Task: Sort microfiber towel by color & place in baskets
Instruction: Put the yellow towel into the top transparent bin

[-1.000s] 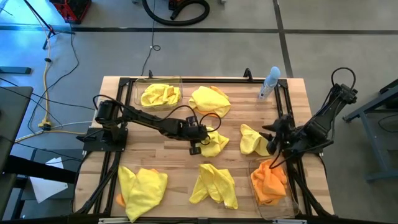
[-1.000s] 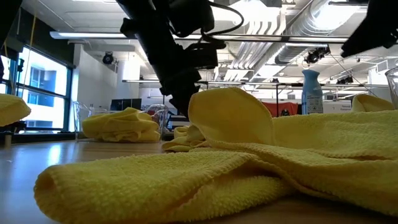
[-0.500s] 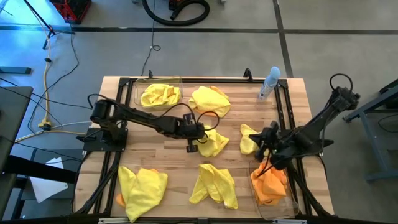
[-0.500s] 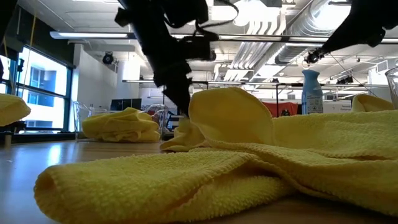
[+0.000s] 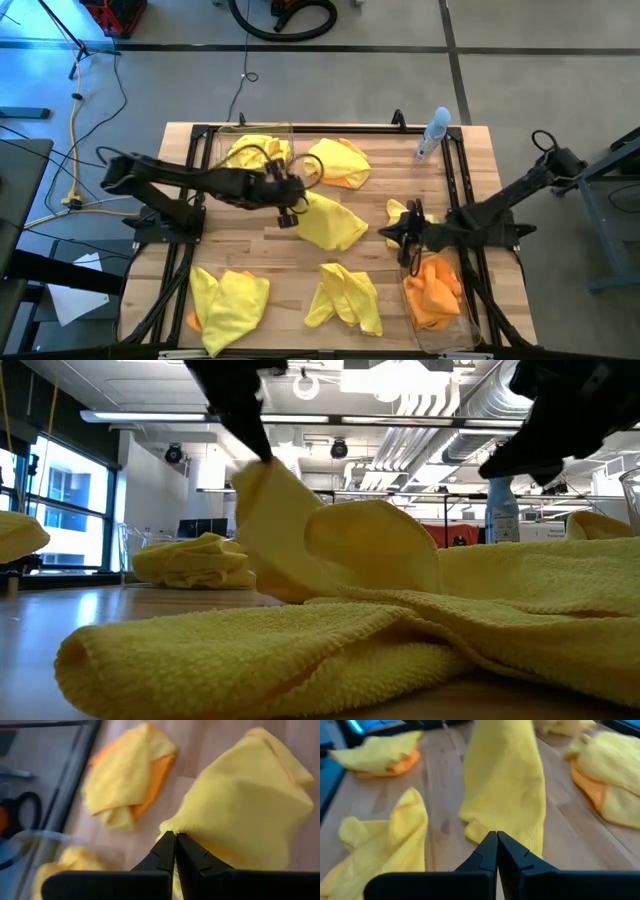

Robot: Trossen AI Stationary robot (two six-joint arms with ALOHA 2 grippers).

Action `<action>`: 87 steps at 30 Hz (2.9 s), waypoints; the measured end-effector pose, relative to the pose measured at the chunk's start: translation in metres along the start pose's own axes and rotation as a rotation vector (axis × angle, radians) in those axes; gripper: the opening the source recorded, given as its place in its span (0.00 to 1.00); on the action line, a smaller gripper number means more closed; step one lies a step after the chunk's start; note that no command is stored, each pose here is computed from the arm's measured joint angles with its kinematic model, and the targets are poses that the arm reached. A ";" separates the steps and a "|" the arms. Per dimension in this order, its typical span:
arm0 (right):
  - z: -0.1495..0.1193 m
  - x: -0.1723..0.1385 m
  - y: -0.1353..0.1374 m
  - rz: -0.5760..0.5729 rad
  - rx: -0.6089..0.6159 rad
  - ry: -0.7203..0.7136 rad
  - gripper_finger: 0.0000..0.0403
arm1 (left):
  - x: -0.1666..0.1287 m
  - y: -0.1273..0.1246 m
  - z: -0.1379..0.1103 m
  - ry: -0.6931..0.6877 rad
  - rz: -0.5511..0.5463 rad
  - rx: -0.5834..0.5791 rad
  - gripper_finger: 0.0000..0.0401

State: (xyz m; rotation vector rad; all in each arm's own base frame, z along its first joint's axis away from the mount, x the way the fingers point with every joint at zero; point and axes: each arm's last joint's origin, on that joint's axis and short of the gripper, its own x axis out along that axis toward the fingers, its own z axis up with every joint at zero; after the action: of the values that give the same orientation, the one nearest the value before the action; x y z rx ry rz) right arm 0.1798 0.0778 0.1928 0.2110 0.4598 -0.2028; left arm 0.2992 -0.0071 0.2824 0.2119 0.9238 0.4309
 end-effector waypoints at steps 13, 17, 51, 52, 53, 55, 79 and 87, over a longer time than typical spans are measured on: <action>-0.001 0.010 -0.013 0.032 -0.015 -0.021 0.00 | -0.103 0.099 -0.017 -0.310 0.338 -0.240 0.00; 0.001 0.010 -0.013 0.036 -0.048 -0.033 0.00 | -0.124 0.125 -0.020 -0.420 0.427 -0.283 0.00; -0.001 0.010 -0.013 0.031 -0.083 -0.023 0.00 | 0.044 0.183 -0.039 0.142 0.263 -0.392 0.00; -0.001 0.010 -0.014 0.029 -0.085 -0.018 0.00 | 0.051 0.181 -0.042 0.178 0.228 -0.388 0.00; -0.001 0.010 -0.014 0.027 -0.088 -0.014 0.00 | 0.058 0.180 -0.045 0.208 0.193 -0.387 0.00; -0.002 0.010 -0.014 0.025 -0.090 -0.010 0.00 | 0.071 0.178 -0.050 0.265 0.127 -0.385 0.00; -0.001 0.012 -0.019 0.005 -0.084 0.001 0.00 | 0.155 0.173 -0.078 0.429 -0.026 -0.392 0.00; -0.001 0.013 -0.020 0.006 -0.081 0.004 0.00 | 0.158 0.173 -0.077 0.404 -0.048 -0.440 0.14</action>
State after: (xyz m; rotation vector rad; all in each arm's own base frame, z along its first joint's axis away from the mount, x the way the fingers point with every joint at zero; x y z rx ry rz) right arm 0.1858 0.0575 0.1831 0.1330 0.4701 -0.1776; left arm 0.2736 0.2182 0.1844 -0.3096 1.1979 0.6340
